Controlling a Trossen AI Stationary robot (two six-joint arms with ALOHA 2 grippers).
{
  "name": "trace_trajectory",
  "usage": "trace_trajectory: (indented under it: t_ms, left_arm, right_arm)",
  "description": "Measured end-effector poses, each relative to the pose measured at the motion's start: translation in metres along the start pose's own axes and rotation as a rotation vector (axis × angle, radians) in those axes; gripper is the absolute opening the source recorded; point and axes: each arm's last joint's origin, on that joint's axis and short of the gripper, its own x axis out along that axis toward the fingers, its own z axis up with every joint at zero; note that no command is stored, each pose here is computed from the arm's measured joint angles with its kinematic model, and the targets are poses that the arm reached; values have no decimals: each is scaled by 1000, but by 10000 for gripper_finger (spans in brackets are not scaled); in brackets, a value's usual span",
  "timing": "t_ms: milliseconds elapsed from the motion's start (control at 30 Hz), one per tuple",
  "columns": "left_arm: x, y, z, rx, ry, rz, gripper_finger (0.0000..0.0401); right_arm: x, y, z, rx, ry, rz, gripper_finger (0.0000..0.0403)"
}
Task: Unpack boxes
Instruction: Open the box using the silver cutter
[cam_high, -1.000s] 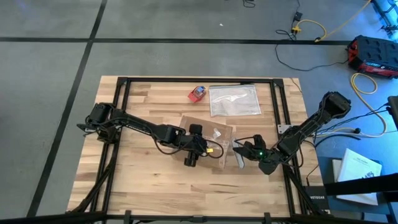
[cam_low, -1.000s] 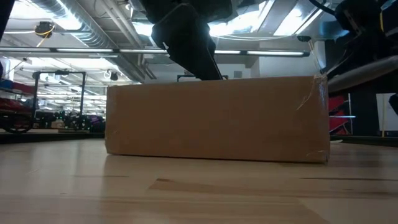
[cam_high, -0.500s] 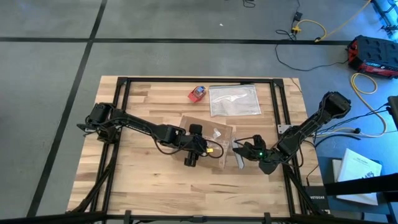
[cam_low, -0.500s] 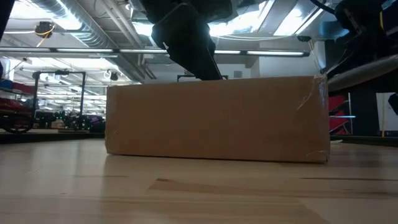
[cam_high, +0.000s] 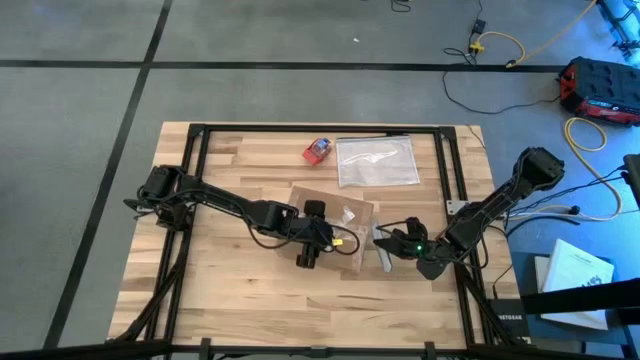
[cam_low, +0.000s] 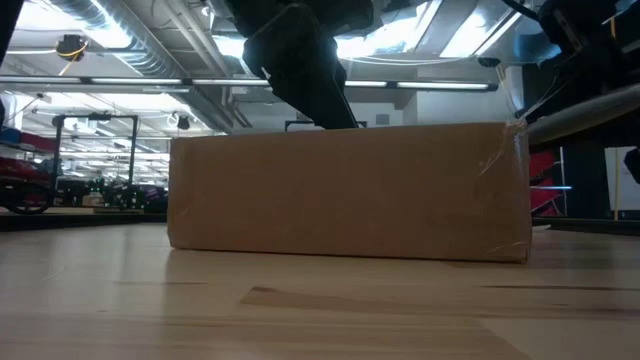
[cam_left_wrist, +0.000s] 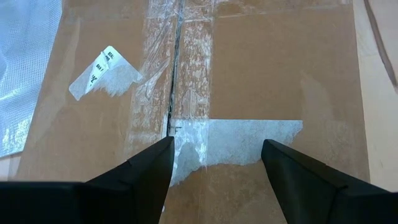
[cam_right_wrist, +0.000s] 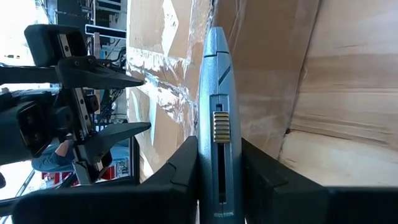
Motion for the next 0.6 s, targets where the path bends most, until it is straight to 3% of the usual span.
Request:
trace_trajectory:
  t_ms: [600]
  left_arm:
    - [0,0,1,5,-12,1,235]
  right_arm:
    - [0,1,-3,-19,67,-13,61]
